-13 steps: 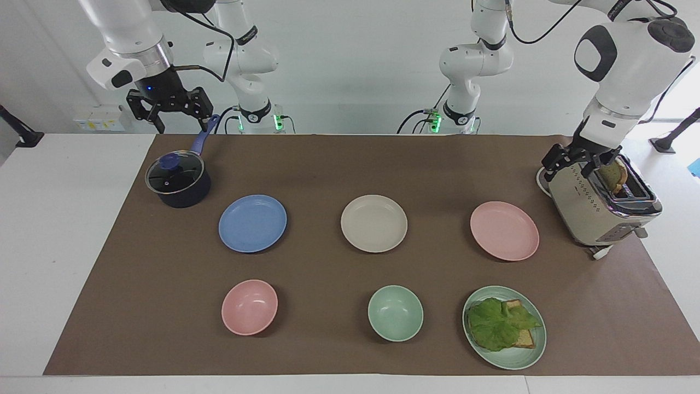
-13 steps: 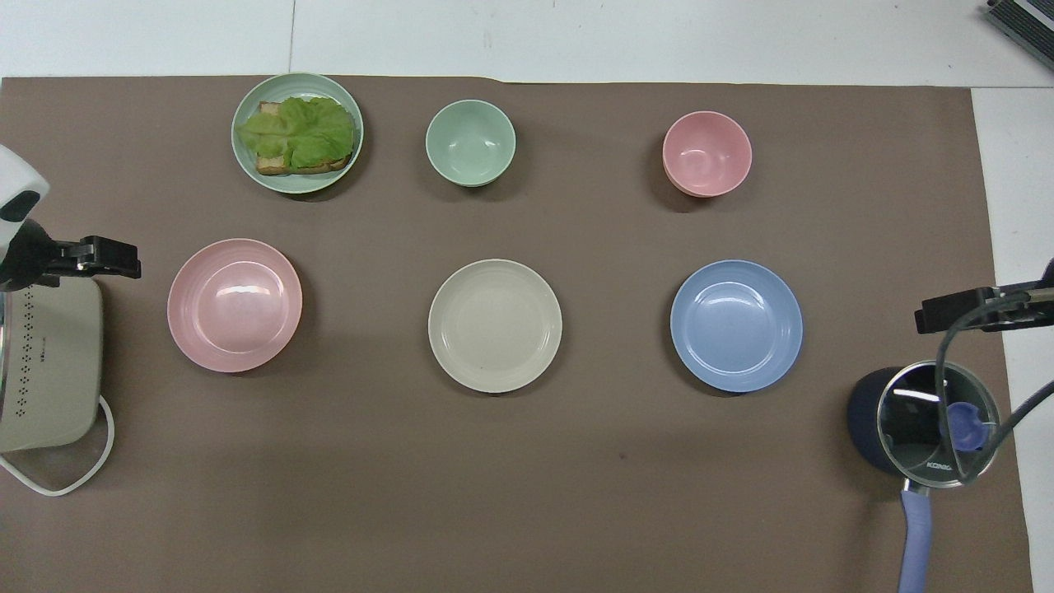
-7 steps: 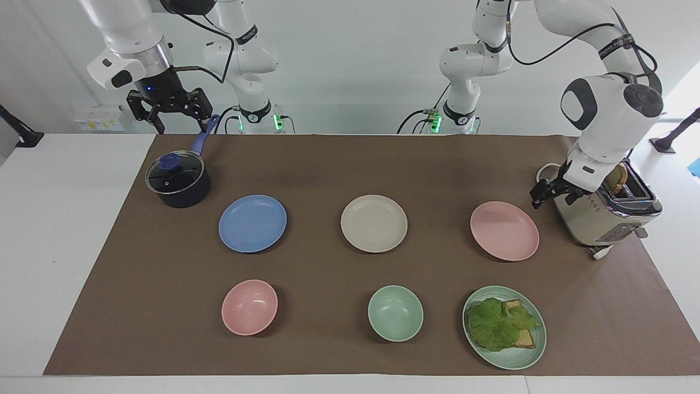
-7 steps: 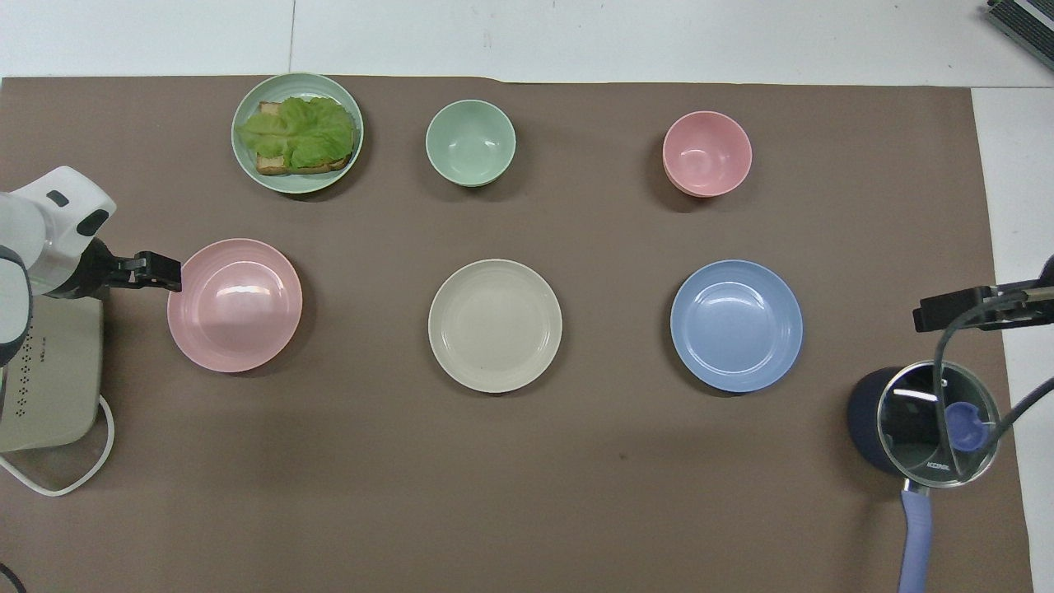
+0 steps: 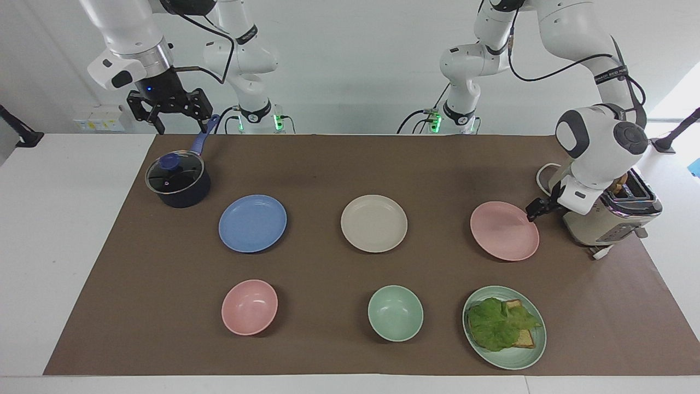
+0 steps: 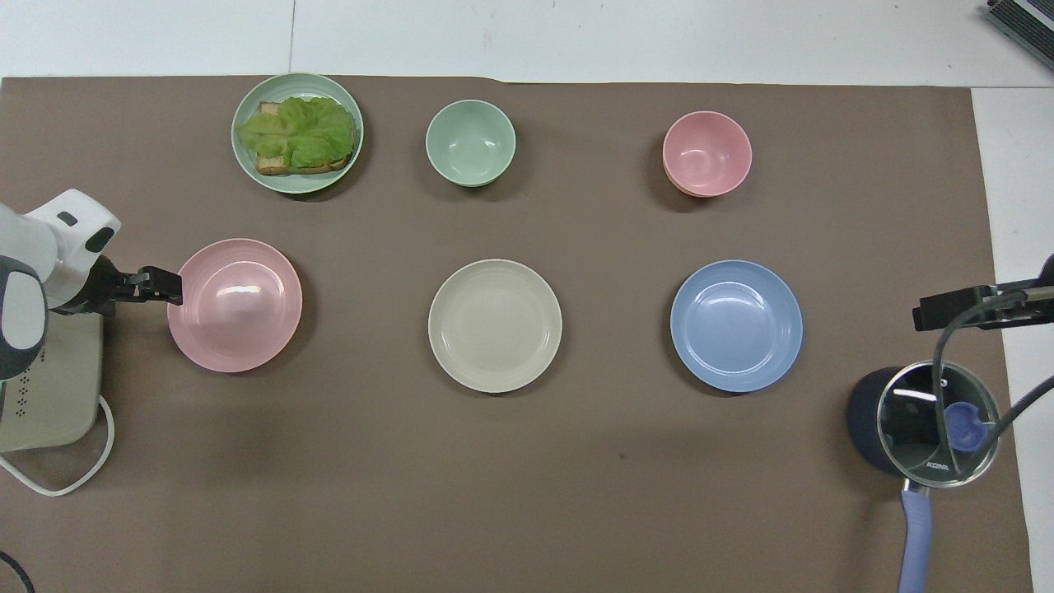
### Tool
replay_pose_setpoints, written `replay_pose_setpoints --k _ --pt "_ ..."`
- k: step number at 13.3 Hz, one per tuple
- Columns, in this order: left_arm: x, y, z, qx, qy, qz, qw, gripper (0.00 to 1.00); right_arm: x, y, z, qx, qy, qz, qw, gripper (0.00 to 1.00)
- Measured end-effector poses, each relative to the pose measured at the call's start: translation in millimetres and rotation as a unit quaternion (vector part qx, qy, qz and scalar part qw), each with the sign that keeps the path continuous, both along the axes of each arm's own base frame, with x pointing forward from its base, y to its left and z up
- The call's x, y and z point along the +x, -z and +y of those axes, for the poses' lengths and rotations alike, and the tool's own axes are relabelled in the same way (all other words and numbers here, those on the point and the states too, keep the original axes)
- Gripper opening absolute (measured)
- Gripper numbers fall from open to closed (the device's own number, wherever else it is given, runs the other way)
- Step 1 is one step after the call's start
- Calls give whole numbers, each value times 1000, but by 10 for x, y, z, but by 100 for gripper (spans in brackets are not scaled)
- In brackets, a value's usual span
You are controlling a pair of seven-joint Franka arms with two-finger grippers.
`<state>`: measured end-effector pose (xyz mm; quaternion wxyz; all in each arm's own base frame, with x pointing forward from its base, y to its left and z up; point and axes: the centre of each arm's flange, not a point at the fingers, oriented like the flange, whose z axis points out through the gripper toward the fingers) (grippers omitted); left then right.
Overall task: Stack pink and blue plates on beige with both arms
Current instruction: 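Move the left gripper to the pink plate rim and grasp it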
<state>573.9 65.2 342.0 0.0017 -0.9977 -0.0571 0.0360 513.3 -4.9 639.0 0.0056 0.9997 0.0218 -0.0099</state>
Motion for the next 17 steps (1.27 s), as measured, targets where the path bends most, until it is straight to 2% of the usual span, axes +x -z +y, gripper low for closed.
replay_pose_setpoints --k 7,14,15,17 --pt "-87 274 -11 0 -32 25 999 100 -5 -2 0 0 0 0 1000 100" --pt "-105 292 1 -1 -37 29 999 16 -6 2 0 0 0 0 1000 100" --pt "-99 270 1 -2 -38 28 999 8 -6 7 0 0 0 1 1000 100" --pt "-95 227 -6 -3 -38 32 999 8 -7 17 0 0 0 2 1000 100"
